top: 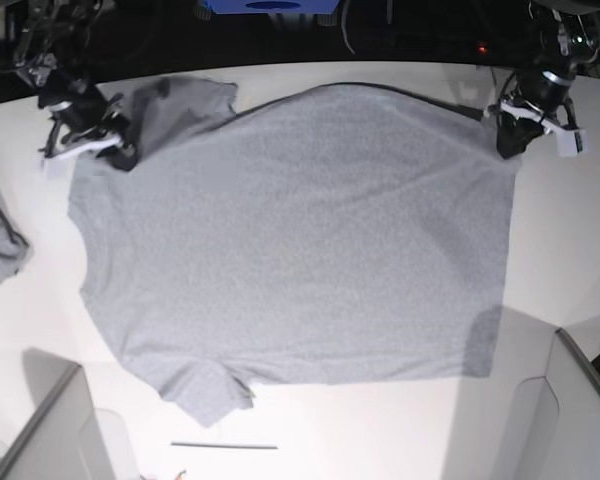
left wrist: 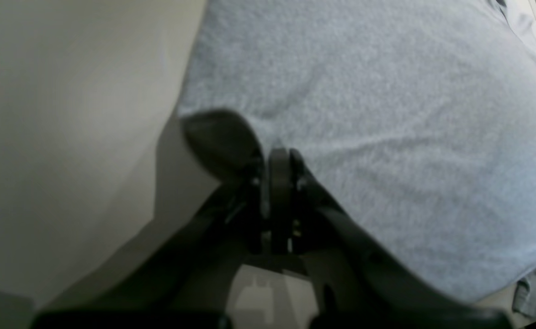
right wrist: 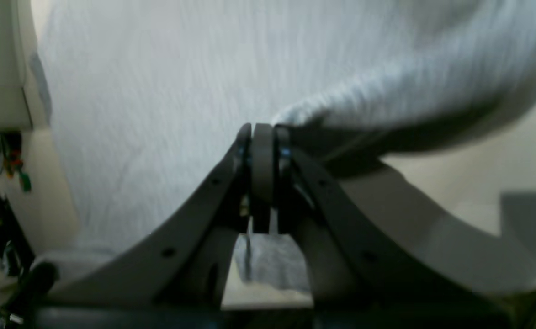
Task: Fold the T-shirt properly
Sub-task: 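Close both grippers on the shoulder corners of the grey shirt, then lift the shoulder edge with both grippers and pull it toward the robot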
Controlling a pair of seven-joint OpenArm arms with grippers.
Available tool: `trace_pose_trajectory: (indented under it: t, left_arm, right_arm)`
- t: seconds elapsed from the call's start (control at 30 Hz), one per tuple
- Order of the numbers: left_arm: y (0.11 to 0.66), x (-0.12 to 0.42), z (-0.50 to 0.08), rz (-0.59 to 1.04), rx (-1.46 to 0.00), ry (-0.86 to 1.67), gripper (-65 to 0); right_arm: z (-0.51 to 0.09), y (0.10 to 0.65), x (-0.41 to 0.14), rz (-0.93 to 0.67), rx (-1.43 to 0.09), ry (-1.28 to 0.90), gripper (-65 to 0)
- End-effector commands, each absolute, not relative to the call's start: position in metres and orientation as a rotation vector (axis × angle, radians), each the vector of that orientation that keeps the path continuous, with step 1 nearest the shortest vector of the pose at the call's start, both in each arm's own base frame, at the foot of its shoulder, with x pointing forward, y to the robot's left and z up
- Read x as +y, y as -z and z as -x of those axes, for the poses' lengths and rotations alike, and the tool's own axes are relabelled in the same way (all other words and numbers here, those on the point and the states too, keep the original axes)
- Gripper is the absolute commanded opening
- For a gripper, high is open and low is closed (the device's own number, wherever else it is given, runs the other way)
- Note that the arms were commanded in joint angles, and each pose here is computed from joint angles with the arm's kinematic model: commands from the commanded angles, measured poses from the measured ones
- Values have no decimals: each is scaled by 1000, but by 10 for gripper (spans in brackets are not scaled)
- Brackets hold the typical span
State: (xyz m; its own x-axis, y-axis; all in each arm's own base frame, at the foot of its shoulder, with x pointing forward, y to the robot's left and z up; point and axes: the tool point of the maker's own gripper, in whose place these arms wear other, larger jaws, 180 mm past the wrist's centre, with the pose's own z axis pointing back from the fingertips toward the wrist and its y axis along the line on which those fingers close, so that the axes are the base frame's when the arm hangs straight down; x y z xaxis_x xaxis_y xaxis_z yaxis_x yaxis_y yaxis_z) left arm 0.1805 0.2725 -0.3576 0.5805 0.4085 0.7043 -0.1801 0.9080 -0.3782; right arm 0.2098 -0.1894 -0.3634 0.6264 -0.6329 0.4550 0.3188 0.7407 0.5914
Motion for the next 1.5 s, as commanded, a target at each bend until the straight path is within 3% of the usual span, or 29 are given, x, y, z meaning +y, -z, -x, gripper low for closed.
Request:
trace_pose_trajectory:
  t: [0.0, 0.37, 0.73, 1.0, 1.47]
  left_arm:
    - [344, 283, -187, 262, -935, -345, -650]
    - [331, 300, -212, 236, -963, -411, -650]
    - [324, 298, -228, 255, -982, -401, -650]
    - [353, 291, -236, 120, -879, -276, -650]
    - [339, 279, -270, 140, -883, -230, -650]
  right_arm:
    - [-215, 355, -189, -505, -726, 559, -650]
    - [-248, 330, -214, -532, -753, 583, -650]
    - [-265, 357, -219, -584, -688, 655, -650]
    - [-289, 341, -220, -602, -733, 627, -650]
    - [-321, 373, -215, -620, -614, 588, -650]
